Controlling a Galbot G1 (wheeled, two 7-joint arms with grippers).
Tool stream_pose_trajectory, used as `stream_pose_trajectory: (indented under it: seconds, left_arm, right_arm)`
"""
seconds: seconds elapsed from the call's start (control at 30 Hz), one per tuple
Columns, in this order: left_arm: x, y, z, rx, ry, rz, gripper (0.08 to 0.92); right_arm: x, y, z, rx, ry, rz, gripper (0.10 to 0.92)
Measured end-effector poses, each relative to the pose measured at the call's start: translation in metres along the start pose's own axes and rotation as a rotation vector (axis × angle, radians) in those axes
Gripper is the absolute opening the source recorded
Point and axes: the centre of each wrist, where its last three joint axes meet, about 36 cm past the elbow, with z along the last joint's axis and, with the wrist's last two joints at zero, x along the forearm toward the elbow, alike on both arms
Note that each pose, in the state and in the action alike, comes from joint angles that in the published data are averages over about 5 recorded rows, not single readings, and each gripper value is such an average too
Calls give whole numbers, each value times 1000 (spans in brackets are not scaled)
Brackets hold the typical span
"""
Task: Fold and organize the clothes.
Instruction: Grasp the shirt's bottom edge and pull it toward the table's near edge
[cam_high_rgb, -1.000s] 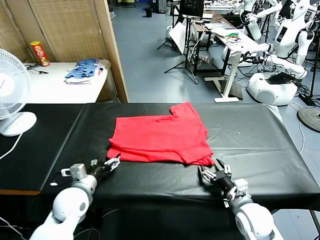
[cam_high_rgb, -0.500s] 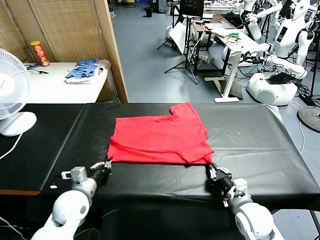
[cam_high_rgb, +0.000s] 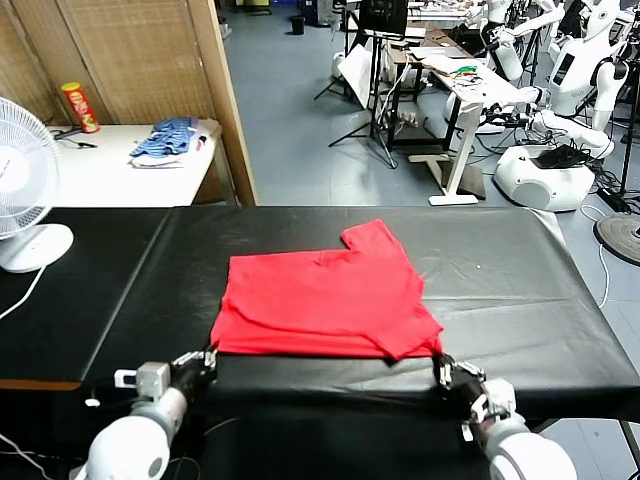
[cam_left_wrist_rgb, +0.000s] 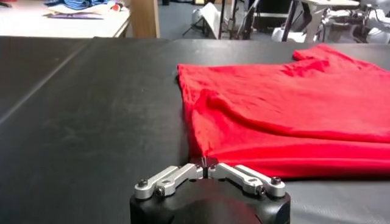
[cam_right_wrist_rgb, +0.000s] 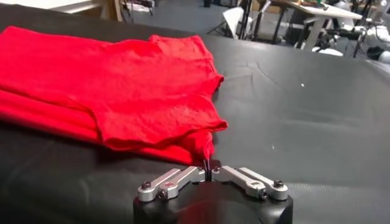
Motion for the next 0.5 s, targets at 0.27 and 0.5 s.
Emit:
stream_pose_trajectory:
  seconds: [0.27, 0.5]
  left_arm:
    - [22, -7, -10, 22, 60, -7, 622]
    - [41, -9, -38, 49, -6, 41, 795]
  right_arm:
    - [34, 0, -27, 10, -27, -26, 756]
    - [27, -14, -57, -10, -131, -28, 798]
